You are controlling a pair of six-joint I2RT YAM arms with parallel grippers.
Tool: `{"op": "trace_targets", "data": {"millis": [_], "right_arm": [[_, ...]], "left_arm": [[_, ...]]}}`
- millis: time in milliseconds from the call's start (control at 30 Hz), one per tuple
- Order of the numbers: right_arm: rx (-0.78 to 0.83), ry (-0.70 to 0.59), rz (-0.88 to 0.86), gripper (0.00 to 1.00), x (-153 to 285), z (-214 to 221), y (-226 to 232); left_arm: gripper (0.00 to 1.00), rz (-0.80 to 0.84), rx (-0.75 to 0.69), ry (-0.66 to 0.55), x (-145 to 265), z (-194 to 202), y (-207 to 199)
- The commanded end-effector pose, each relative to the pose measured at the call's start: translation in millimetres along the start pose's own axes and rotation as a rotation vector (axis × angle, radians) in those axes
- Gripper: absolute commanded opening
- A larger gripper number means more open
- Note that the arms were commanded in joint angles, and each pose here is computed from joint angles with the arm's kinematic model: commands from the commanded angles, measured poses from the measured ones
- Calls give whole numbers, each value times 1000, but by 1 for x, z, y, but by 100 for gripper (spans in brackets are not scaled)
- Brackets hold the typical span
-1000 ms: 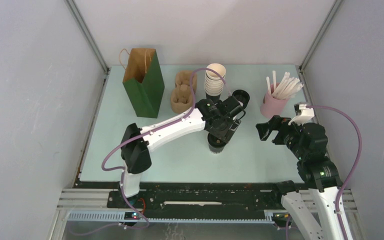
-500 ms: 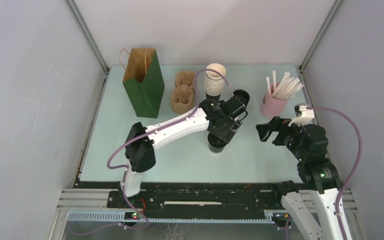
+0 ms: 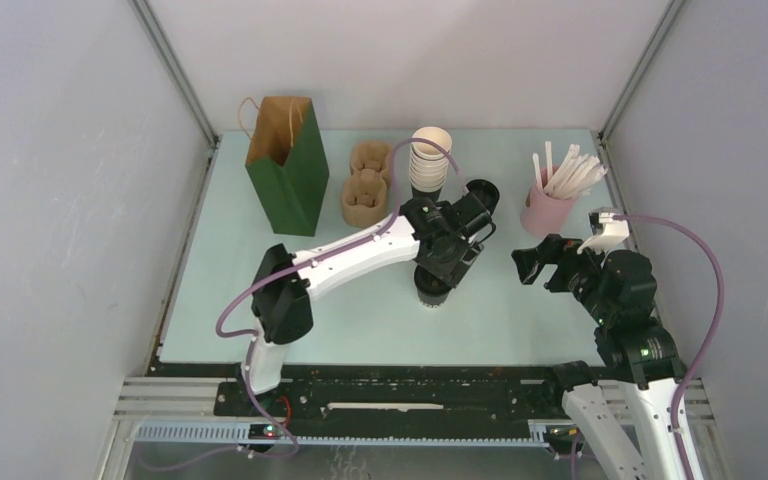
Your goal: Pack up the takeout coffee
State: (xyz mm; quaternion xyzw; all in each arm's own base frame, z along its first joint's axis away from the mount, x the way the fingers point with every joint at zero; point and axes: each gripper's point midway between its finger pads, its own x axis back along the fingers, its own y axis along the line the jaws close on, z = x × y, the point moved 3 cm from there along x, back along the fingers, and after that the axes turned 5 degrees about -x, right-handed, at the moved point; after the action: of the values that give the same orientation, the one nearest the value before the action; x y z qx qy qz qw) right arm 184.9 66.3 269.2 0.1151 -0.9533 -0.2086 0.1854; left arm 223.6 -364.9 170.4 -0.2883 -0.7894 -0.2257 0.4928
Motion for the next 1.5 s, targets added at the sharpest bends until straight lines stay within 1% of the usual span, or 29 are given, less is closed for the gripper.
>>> {"op": "trace_targets", "data": {"millis": [0, 333, 667, 767, 867, 1033, 1467], "right_arm": [[21, -20, -19, 100, 1, -3, 3], [21, -25, -20, 100, 3, -4, 3], [23, -30, -24, 100, 3, -4, 3], [23, -29, -23, 100, 3, -4, 3], [22, -26, -25, 100, 3, -4, 3], [23, -25, -28, 100, 3, -4, 4], [24, -14, -38, 100, 1, -2, 5]], "left_arm": [[58, 17, -20, -23, 7, -8, -3], [58, 14, -23, -5, -4, -7, -5], [58, 29, -17, 26, -14, 5, -8], [56, 44, 0, 15, -20, 8, -11], [56, 29, 14, -5, -18, 8, -8], [59, 32, 22, -22, -11, 5, -6], [77, 17, 25, -104, 28, -18, 1]]}}
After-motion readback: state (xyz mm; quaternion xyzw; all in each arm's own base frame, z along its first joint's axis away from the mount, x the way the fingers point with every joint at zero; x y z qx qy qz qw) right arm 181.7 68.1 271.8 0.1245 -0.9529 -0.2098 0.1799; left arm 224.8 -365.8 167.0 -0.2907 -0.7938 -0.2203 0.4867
